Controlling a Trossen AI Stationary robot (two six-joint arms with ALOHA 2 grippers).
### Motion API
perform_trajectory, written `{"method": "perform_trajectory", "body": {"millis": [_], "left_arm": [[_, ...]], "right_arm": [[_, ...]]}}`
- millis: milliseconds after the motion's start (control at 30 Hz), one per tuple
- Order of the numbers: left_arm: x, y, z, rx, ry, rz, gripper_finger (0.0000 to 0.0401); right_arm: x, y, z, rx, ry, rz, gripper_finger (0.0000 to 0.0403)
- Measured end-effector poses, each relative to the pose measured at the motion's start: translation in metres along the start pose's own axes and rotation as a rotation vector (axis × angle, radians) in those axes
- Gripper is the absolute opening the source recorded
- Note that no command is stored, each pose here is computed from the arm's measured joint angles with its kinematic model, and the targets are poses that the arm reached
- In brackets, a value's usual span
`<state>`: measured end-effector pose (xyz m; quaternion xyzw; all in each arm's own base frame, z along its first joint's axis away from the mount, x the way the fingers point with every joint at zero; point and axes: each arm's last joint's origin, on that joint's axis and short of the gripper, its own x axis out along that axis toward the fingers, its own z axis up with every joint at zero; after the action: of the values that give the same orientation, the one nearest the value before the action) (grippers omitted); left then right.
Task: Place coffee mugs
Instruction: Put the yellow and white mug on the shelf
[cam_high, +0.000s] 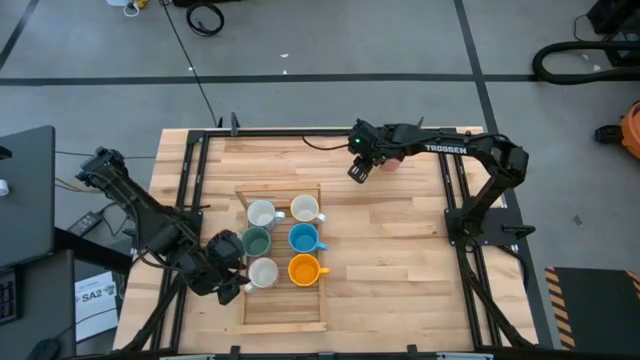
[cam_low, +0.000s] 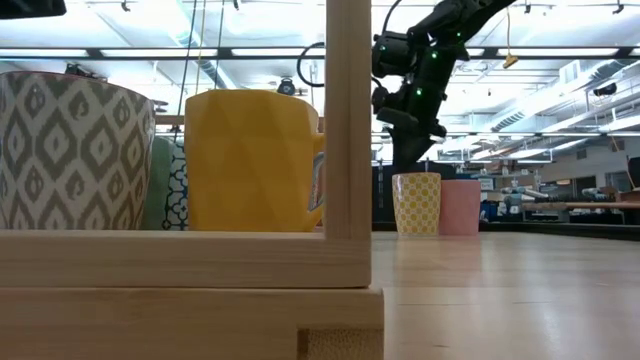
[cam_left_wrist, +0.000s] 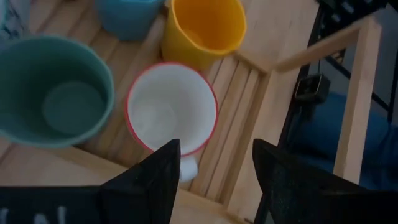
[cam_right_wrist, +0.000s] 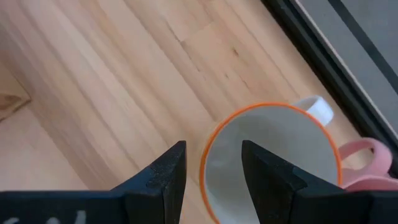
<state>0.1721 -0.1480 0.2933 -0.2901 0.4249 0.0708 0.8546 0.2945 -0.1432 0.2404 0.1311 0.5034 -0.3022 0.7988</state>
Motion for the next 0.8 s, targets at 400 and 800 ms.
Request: {"method": "perform_trajectory", "body": {"millis": [400,800], "left_arm": [[-0.001,0.001,0.001,-0.001,-0.037,0.012,0.0206],[-0.001,0.001,0.001,0.0,-0.041,0.014,0.0206]], "right_arm": [[0.028,0.002,-0.024,-0.001,0.011,0.004,0.016],[0.037,0.003,-0.032,-0.036,0.003,0.007,0.0128]]}}
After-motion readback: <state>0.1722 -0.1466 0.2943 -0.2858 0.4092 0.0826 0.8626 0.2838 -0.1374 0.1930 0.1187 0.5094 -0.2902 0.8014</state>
